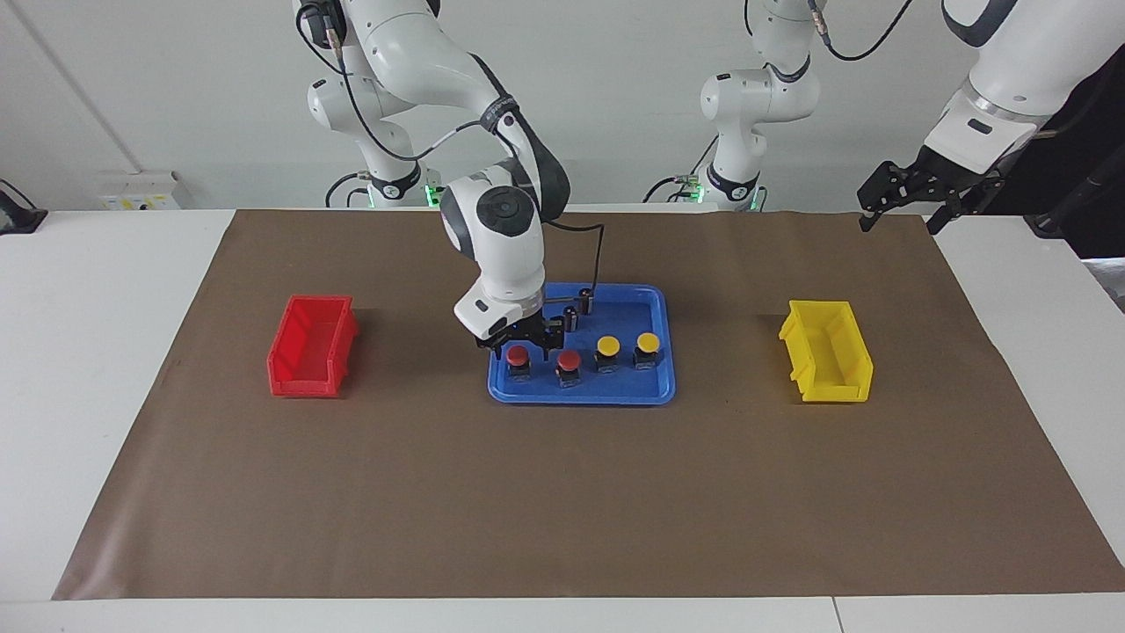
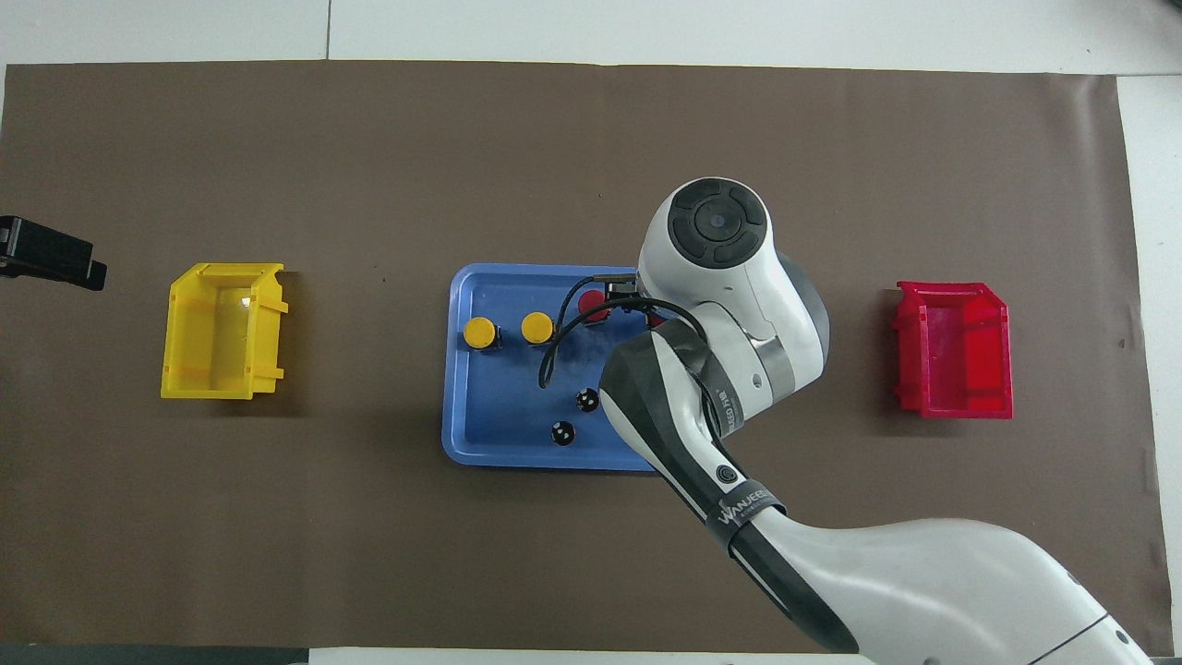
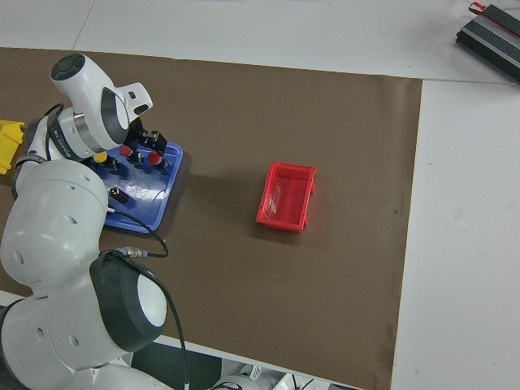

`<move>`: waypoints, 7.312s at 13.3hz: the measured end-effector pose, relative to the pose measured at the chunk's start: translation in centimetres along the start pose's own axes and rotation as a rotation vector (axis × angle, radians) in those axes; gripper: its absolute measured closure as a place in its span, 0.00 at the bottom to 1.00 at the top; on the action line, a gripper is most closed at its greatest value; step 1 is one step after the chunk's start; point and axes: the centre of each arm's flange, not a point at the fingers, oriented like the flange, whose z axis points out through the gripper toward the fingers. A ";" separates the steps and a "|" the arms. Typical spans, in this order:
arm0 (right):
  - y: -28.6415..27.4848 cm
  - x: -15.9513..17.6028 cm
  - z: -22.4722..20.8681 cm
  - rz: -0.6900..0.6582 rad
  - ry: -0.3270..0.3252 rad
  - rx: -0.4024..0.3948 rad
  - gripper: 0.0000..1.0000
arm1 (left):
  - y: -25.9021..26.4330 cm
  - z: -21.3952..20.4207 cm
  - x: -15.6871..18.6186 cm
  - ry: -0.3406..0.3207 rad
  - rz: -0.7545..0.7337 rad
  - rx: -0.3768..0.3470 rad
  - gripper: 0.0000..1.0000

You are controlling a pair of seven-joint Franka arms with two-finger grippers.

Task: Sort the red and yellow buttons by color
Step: 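Reach the right gripper to the red button and grasp it, then drop the red button in the red bin while the left gripper grasps yellow, then carry the yellow button to the yellow bin with the left gripper, then grasp the second red button with the right gripper and lift it, then drop the red button in the red bin while the left gripper grasps yellow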

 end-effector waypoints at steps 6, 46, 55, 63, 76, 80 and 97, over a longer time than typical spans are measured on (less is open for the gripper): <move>0.8 -1.1 1.8 -0.005 0.020 0.011 0.34 | 0.0 0.6 0.0 -0.012 -0.001 -0.001 0.00; 37.2 -4.3 -5.8 -0.258 0.020 0.022 0.16 | 8.6 16.0 2.6 -0.048 -0.017 0.009 0.59; 0.7 0.8 -14.0 -0.014 0.083 0.057 0.02 | -2.6 21.7 0.3 -0.036 -0.007 -0.011 0.59; -8.6 -0.1 -2.1 -0.051 0.145 0.020 0.15 | -2.8 26.9 -1.3 -0.003 -0.015 -0.006 0.59; -7.8 -1.2 1.6 -0.061 0.145 0.016 0.52 | -4.9 27.7 -1.7 0.018 -0.020 -0.005 0.33; -7.8 -1.0 0.6 -0.058 0.143 0.014 0.59 | -4.8 26.1 -1.2 0.012 -0.015 -0.006 0.30; 34.9 1.0 -6.4 -0.254 0.101 -0.041 0.59 | 34.2 29.8 0.2 0.091 -0.258 -0.071 0.01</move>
